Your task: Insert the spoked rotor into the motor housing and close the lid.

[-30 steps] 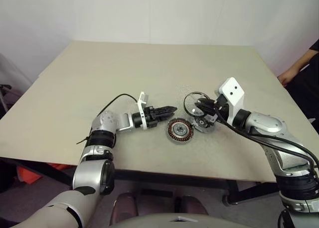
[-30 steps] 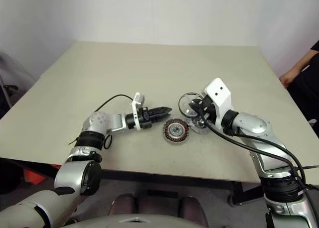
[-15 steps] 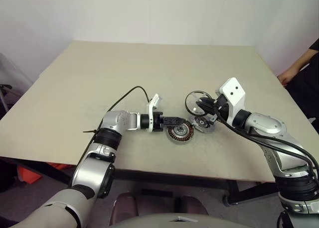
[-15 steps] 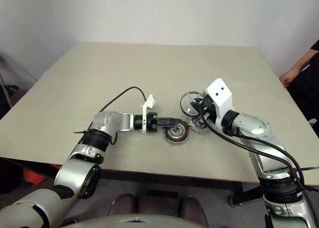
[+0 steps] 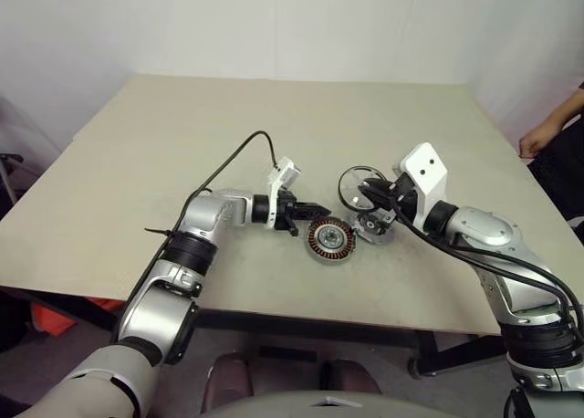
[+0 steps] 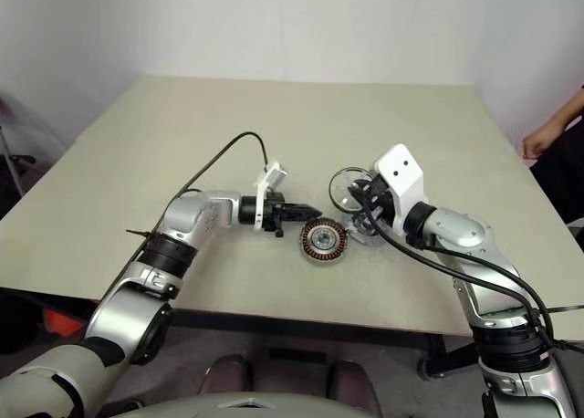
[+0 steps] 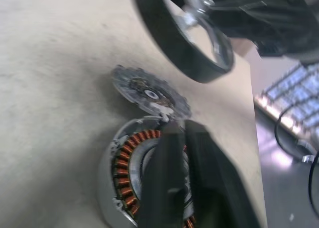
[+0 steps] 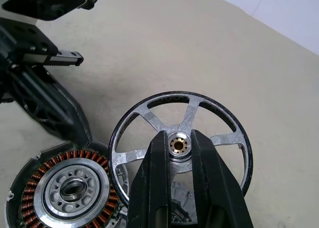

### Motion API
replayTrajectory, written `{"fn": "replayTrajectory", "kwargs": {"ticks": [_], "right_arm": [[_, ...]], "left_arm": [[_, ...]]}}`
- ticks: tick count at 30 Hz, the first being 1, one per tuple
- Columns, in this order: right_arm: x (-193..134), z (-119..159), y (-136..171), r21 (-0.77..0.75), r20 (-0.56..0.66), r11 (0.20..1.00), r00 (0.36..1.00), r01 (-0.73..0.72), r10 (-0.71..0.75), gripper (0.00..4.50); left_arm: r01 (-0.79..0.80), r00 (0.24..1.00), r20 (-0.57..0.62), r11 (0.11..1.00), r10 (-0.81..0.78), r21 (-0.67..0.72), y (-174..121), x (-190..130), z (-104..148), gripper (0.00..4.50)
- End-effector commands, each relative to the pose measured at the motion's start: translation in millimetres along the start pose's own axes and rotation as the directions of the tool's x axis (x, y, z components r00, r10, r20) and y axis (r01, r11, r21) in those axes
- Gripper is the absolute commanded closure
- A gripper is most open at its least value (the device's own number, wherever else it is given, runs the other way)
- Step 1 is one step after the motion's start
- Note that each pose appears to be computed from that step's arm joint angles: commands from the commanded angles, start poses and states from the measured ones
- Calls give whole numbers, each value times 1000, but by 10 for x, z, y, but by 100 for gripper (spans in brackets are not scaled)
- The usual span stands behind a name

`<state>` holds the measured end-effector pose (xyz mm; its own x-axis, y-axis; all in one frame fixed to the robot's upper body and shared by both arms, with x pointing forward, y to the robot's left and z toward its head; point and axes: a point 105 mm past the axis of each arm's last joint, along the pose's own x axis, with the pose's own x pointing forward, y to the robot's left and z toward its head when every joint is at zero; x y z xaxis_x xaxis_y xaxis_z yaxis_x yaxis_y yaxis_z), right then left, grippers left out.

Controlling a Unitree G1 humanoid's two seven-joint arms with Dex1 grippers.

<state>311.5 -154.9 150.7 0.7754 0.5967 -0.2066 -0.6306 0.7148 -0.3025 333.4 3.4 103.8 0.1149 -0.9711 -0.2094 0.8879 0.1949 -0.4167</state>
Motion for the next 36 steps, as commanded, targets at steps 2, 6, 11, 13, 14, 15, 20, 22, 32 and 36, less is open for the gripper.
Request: {"fn": "replayTrajectory", "kwargs": {"ticks": [2,6,11,13,14,15,20,22,32,36], "right_arm": [[-2,109,-8,-30,42,999,999,13,-12,425],[-4,99,-4,-28,39,999,999,19,-17,425],[-10,102,-6,-29,37,999,999,25,-24,425],[-12,106,-8,-29,38,999,999,28,-27,425],[-13,107,-8,-29,38,999,999,29,-28,425],[-12,107,-7,-29,39,999,999,30,-29,425],[-2,107,-16,-27,41,999,998,38,-37,425],[2,121,-26,-25,47,999,998,46,-44,425],[21,120,-2,-34,43,999,998,38,-37,425],[25,115,4,-39,39,999,999,34,-32,425]], "left_arm": [[32,998,-61,994,-26,107,-61,65,-32,448],[53,995,-86,992,-43,112,-69,114,-83,448],[71,994,-94,992,-62,104,-79,182,-99,448],[82,992,-106,991,-71,104,-92,213,-115,448],[86,991,-111,991,-74,104,-96,223,-124,448],[83,990,-124,991,-69,108,-91,240,-148,448],[50,972,-236,986,-11,158,-23,285,-397,448],[37,968,-252,986,5,161,-2,269,-441,448],[63,997,50,996,-67,69,-80,190,164,448],[65,996,64,996,-68,57,-87,183,192,448]]}}
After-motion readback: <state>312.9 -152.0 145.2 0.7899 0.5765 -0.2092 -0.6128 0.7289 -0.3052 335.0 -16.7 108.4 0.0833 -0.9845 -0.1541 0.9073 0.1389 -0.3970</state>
